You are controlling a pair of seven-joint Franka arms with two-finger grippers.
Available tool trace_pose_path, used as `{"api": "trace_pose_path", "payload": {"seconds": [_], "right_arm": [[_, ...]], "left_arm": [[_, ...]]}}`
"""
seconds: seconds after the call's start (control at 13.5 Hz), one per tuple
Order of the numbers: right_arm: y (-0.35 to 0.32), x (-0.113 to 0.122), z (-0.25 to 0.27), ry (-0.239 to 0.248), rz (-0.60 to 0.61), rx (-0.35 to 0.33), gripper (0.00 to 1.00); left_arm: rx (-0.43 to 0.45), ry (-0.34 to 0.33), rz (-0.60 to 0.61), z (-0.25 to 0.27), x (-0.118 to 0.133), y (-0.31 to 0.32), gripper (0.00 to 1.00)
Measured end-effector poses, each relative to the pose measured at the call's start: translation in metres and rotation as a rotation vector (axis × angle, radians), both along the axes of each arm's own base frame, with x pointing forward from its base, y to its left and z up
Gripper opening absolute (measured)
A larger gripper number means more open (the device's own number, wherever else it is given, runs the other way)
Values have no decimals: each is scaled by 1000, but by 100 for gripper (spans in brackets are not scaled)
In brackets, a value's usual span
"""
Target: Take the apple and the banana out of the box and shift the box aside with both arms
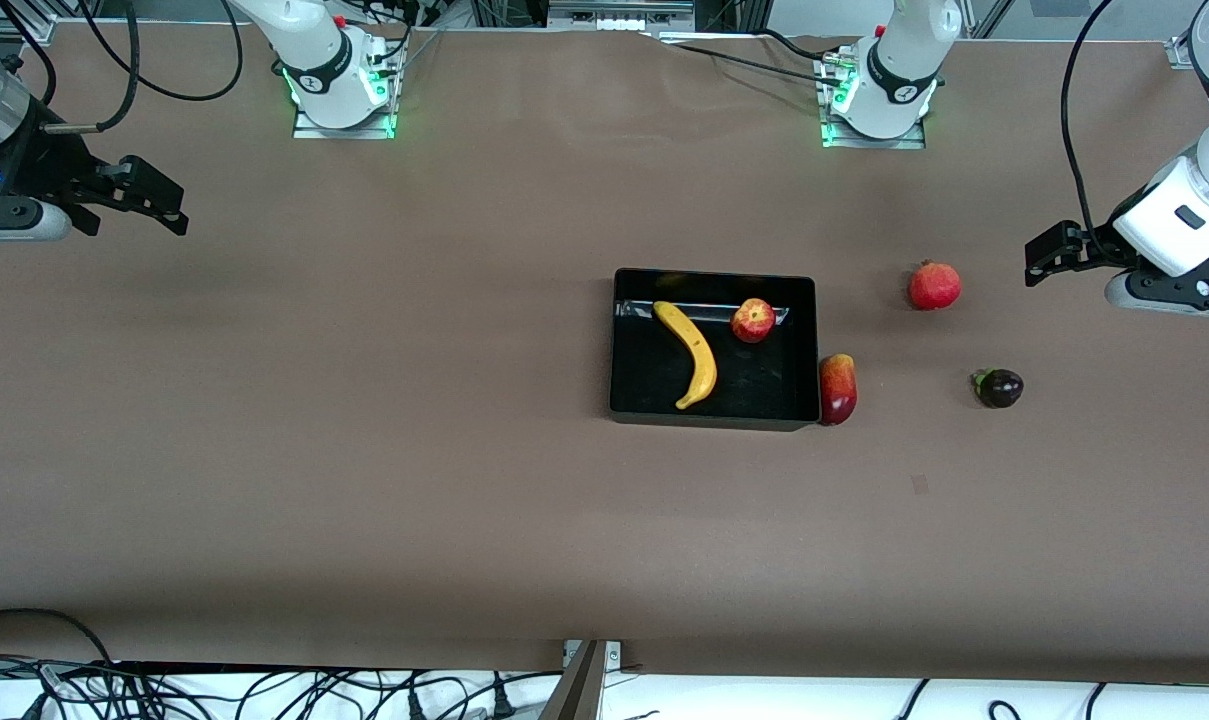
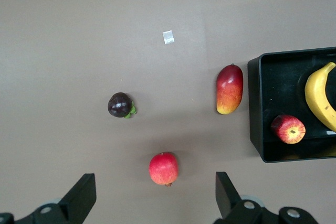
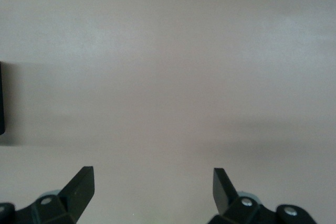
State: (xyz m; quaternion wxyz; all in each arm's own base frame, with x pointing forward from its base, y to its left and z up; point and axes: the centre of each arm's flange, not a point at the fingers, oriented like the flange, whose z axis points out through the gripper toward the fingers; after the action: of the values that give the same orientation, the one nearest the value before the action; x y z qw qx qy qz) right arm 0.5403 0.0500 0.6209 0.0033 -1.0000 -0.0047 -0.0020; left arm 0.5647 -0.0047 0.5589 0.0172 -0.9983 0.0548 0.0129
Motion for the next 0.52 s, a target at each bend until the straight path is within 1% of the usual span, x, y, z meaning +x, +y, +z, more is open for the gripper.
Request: {"api": "trace_pose_path", "payload": {"seconds": [0.3, 0.44, 0.52], "right_arm": [[0, 0, 0, 0, 0, 0, 100], [0, 0, 0, 0, 0, 0, 100], [0, 0, 0, 0, 0, 0, 100]], "left_arm": [[0, -8, 9, 6, 1, -1, 100], [0, 12, 15, 4, 0, -6, 100], [0, 36, 5, -2, 0, -13, 100]]}}
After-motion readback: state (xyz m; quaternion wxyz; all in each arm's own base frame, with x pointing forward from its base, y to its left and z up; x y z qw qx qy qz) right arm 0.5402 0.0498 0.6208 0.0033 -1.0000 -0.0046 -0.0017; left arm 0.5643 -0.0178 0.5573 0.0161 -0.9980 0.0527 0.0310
